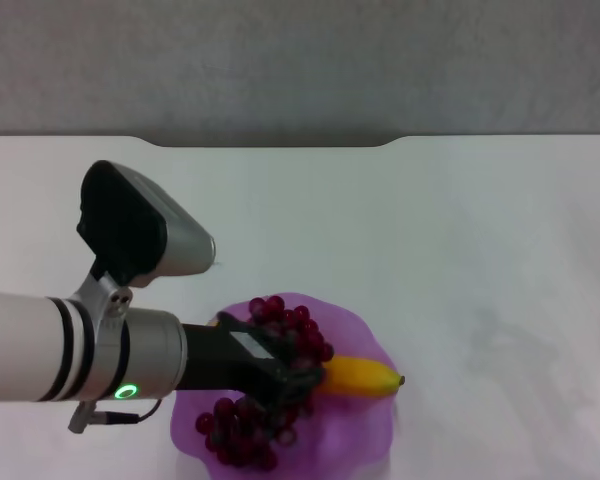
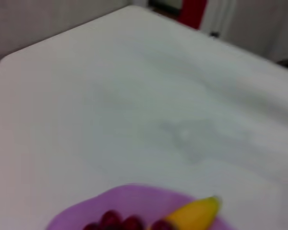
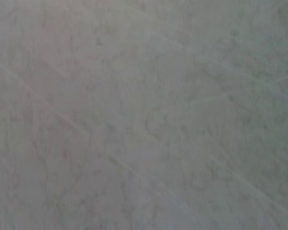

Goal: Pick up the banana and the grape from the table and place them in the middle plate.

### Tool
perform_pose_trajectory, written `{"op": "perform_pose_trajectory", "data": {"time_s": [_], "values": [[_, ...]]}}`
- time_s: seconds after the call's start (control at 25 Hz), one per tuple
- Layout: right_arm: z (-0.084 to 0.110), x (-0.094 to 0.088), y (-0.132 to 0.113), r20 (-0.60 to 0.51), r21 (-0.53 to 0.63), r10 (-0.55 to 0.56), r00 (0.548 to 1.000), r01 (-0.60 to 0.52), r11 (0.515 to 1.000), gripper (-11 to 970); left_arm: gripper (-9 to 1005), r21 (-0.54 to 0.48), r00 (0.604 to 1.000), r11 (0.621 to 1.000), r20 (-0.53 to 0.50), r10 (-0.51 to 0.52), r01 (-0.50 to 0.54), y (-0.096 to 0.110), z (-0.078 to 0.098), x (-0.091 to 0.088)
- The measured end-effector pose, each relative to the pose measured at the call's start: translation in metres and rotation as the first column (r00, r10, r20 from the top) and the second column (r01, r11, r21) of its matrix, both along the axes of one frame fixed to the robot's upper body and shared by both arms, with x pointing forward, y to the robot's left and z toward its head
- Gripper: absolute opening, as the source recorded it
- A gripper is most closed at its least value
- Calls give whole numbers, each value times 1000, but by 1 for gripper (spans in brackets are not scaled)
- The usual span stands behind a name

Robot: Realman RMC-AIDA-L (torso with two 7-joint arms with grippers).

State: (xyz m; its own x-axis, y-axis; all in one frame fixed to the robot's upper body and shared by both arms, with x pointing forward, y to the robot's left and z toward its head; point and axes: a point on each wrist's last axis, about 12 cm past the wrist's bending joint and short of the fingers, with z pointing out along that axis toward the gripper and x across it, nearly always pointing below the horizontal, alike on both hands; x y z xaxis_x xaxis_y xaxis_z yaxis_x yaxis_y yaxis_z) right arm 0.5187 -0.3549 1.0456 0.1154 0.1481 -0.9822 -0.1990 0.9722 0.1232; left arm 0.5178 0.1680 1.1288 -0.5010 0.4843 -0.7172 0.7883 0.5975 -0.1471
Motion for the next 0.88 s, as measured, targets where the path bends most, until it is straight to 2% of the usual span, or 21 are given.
{"op": "perform_pose_trajectory", "data": {"time_s": [0.12,0.4,0.6,0.88], "values": [[0,0,0,-1,0,0,1000,0,1000,15,433,-65,999,997,7,-48,49,-2,8,-3],[-1,-1,-1,-3,-1,-1,1000,1,1000,15,598,-102,996,991,54,-75,80,0,19,-6],[-1,-1,0,-2,-1,0,1000,0,1000,15,613,-174,985,978,146,-88,113,3,32,-7],[-1,1,0,-7,-1,-1,1000,1,1000,15,600,-264,957,961,291,-3,84,19,58,9]]}}
